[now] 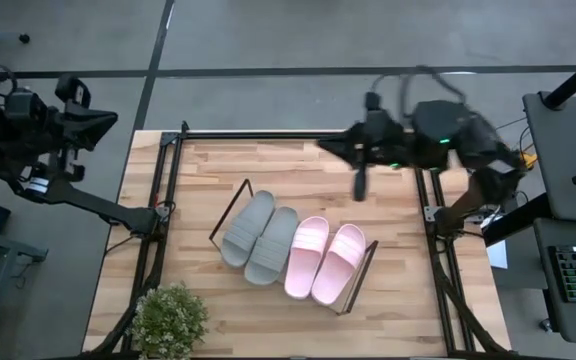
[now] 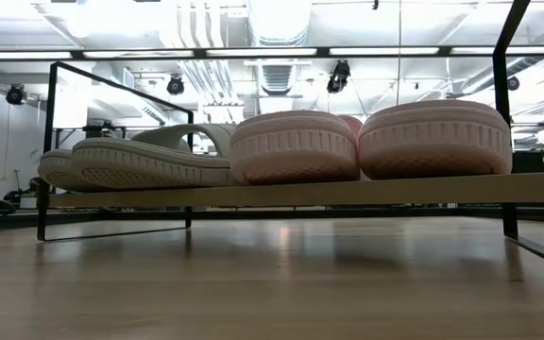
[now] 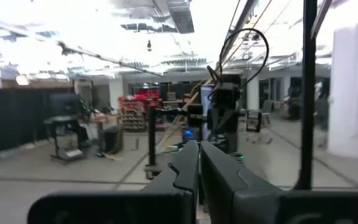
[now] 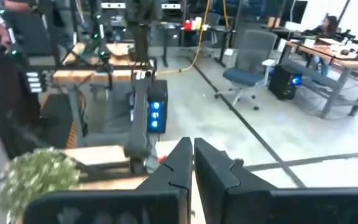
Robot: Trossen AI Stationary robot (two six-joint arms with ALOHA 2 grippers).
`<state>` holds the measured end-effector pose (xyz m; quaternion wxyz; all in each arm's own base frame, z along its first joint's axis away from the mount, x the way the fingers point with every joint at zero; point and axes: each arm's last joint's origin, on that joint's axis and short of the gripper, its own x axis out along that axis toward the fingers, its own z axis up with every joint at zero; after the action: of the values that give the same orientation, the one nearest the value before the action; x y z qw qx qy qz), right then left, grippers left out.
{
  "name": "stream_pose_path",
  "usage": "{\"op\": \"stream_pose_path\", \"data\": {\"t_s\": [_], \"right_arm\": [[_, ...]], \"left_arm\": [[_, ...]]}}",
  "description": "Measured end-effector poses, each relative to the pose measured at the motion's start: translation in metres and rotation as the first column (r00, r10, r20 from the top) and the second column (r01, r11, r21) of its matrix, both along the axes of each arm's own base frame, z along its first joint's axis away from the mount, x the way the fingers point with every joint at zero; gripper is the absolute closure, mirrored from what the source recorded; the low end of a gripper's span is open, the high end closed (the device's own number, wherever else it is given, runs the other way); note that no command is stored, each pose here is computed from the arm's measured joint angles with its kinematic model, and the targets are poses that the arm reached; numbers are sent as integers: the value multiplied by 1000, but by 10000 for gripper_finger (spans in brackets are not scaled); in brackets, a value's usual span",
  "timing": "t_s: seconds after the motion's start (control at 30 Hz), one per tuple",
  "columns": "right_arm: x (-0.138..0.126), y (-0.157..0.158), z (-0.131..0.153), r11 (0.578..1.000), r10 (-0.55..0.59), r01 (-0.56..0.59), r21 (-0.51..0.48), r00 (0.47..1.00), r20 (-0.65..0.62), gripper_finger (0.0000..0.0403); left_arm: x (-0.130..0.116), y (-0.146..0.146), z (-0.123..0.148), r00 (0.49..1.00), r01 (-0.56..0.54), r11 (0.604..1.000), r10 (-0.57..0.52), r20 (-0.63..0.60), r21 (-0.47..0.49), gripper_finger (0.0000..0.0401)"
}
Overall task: Pick and place slides into the shelf
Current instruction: Return to Home Position
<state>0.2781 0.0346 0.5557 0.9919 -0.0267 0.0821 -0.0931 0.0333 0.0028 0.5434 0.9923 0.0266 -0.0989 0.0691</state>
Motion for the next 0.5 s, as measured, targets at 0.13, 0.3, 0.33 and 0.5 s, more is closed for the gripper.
{"op": "stream_pose_path", "data": {"t_s": [0.13, 0.3, 0.33, 0.5], "right_arm": [[-34, 5, 4, 998, 42, -44, -44, 998, -56, 395], [-73, 8, -2, 991, 86, -99, -88, 987, -137, 395], [-82, 8, -3, 992, 85, -96, -84, 987, -135, 395], [-129, 2, -13, 997, 61, -65, -45, 994, -86, 395]], "left_arm": [[14, -3, -8, 1000, -17, 996, 18, -12, 84, 400], [39, -8, -19, 998, -44, 987, 37, 44, 155, 401], [43, -8, -21, 998, -50, 985, 41, 57, 167, 401], [53, -10, -32, 995, -67, 981, 53, 83, 183, 401]]}}
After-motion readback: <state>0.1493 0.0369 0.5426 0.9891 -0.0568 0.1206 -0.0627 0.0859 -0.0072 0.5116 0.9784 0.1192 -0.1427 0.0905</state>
